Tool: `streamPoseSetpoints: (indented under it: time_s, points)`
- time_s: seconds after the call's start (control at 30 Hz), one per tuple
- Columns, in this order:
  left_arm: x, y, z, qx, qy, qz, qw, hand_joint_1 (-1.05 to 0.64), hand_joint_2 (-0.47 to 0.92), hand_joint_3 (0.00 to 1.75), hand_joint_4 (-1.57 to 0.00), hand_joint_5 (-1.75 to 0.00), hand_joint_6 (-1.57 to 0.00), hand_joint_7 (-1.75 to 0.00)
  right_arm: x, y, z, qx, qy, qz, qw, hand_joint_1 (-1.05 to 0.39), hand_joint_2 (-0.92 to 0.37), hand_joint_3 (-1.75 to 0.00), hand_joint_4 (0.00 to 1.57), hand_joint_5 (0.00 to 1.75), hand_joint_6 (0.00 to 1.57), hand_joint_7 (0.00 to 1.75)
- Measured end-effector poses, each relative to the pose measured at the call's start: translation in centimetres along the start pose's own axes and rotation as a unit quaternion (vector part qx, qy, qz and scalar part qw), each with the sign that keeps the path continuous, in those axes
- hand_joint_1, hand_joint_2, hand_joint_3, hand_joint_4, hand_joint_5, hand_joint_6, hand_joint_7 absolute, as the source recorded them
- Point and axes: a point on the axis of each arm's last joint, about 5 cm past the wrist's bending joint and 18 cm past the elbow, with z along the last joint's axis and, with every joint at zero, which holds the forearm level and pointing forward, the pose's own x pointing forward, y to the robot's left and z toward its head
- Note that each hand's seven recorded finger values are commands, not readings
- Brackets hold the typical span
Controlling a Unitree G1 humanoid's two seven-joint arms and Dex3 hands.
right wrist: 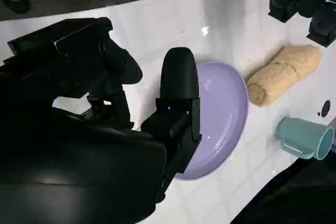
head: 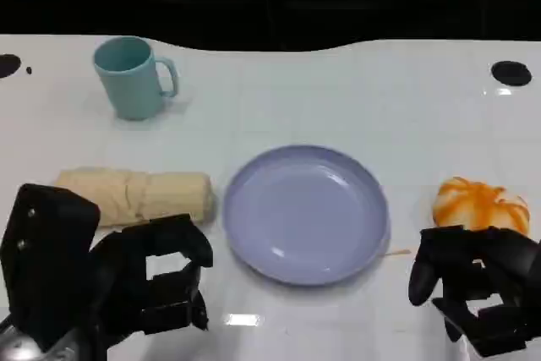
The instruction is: Grasp the towel on the left side of the plate with the left hand and place it into the plate.
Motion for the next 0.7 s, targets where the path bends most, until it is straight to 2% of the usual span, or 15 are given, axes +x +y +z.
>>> streamPoseSetpoints:
  time_s: [0.7]
  points:
    - [0.02, 0.02, 0.03, 0.003, 0.003, 0.010, 1.000, -0.09, 0.56, 1.23, -0.80, -1.75, -0.75, -1.60, 0.01, 0.01, 0.00, 0.000, 0.000, 0.000, 1.0000, 0.10, -0.67, -0.97, 0.66, 1.69, 0.65, 1.44]
